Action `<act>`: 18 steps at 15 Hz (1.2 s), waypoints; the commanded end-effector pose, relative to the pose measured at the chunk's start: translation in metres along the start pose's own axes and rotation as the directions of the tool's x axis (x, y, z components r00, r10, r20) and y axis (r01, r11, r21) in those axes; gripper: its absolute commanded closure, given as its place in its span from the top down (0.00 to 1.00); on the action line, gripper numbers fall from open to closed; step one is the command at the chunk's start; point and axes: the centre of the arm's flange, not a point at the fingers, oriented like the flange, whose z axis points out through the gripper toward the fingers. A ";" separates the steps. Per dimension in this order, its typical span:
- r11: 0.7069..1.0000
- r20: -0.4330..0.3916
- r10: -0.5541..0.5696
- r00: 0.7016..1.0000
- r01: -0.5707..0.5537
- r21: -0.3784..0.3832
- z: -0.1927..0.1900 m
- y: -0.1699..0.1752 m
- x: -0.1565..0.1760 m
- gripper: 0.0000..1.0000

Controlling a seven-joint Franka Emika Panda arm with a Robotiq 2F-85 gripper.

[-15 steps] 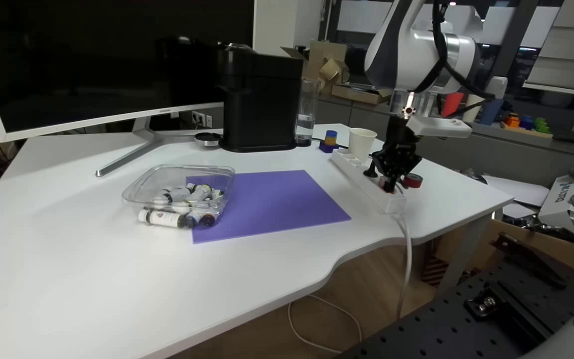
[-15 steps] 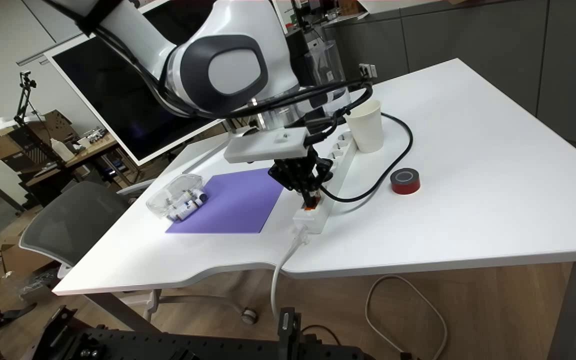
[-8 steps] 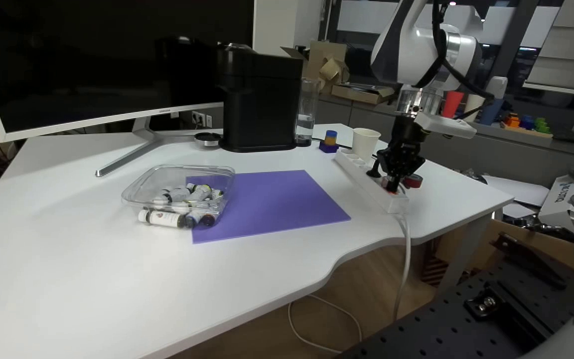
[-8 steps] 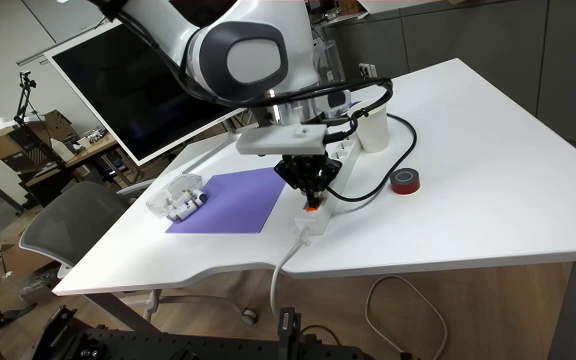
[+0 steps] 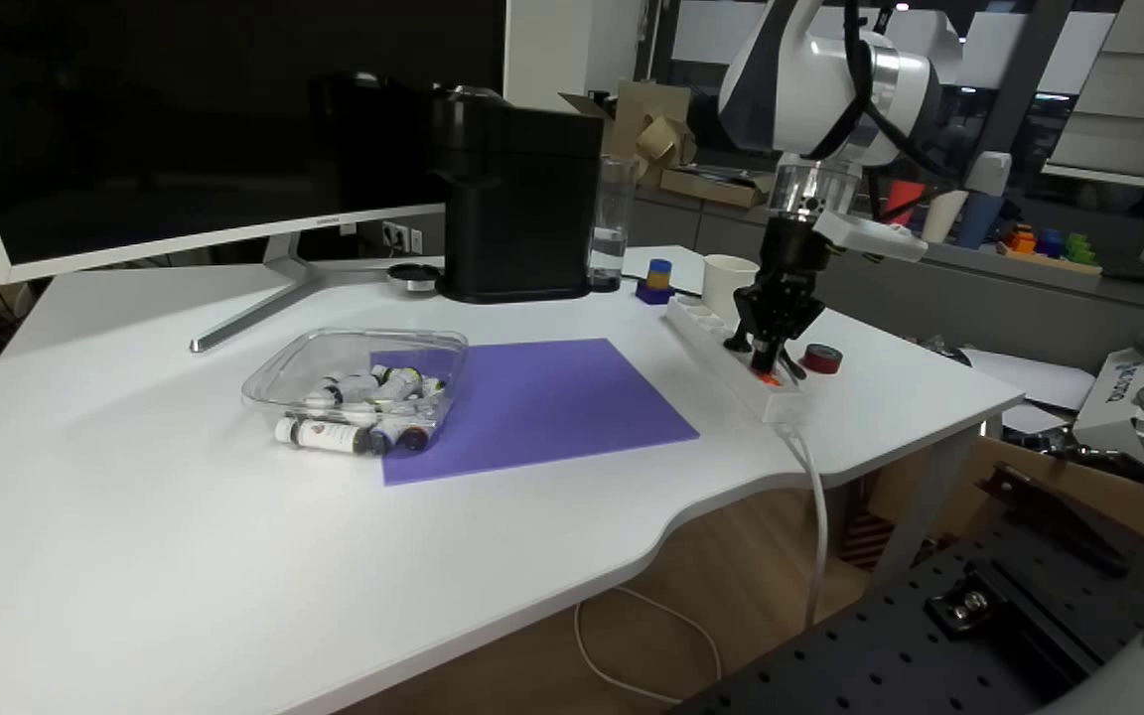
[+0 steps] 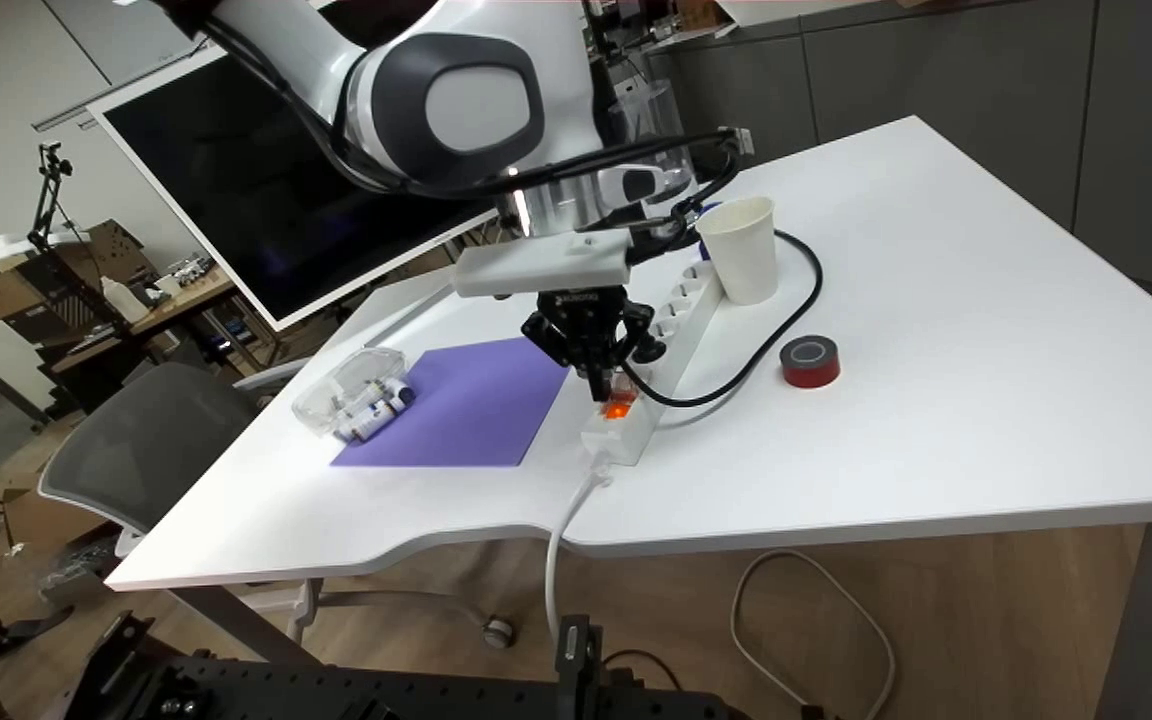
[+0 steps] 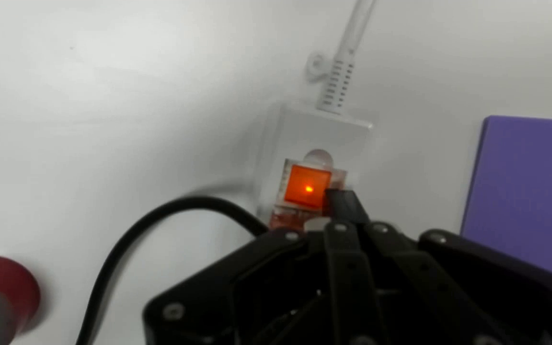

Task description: Turn on the switch of the extension cord

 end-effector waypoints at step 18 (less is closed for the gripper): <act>0.949 0.051 0.051 0.997 -0.033 -0.314 -0.152 -0.117 -0.037 1.00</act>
